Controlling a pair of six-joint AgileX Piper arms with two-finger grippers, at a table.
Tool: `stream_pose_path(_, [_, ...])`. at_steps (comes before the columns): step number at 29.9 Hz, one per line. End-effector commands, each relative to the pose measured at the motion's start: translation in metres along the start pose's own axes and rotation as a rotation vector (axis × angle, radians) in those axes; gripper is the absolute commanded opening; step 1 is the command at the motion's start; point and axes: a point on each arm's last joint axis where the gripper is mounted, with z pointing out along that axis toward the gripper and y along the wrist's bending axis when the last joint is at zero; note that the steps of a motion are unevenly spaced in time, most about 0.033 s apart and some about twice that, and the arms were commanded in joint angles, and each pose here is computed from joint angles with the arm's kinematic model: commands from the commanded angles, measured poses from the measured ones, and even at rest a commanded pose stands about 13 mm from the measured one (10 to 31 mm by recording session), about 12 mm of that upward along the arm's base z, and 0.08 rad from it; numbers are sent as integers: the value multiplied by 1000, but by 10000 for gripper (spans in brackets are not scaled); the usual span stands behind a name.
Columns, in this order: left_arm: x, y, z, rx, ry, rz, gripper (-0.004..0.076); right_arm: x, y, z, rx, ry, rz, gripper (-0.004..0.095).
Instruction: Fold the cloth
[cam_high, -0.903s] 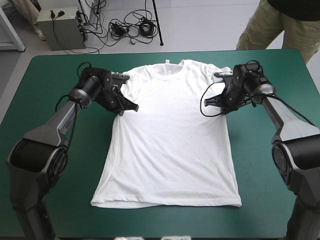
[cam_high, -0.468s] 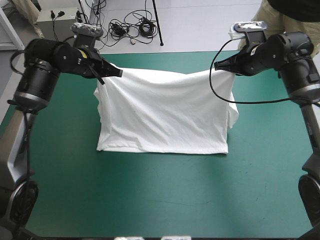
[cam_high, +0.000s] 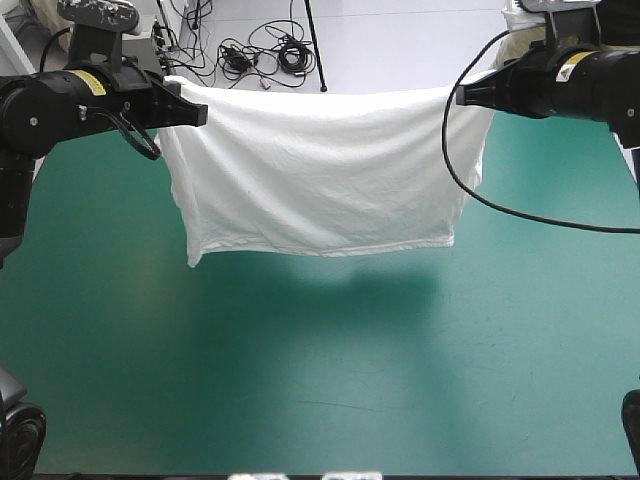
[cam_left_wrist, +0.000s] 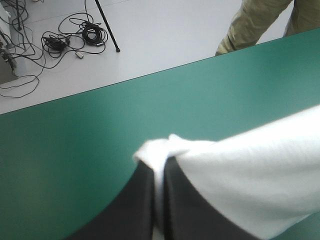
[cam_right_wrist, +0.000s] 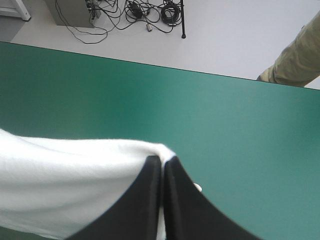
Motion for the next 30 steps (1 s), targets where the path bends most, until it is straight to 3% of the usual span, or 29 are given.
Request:
stream_pose_path(1, [-12,-1,-17,-5,-127,2,-9,-12,1,-16,1,-122,-15,-17])
stream_pose_path(6, [-24,3,10,-39,-221,14,-9,-20,-3,11,21,-180,-48,-17])
stream_pose_path(12, [-40,9,57,-111,-385,62,-9,-34,-14,57,116,-321,-114,-17])
stream_pose_path(18, [-43,11,95,-128,-448,88,-9,-43,-18,85,149,-435,-173,-17])
stream_pose_path(22, [-32,11,118,-122,-346,90,-9,-31,-19,107,134,-320,-152,-17])
stream_pose_path(30, [42,6,156,-65,62,49,-9,48,-40,161,29,147,-11,-17])
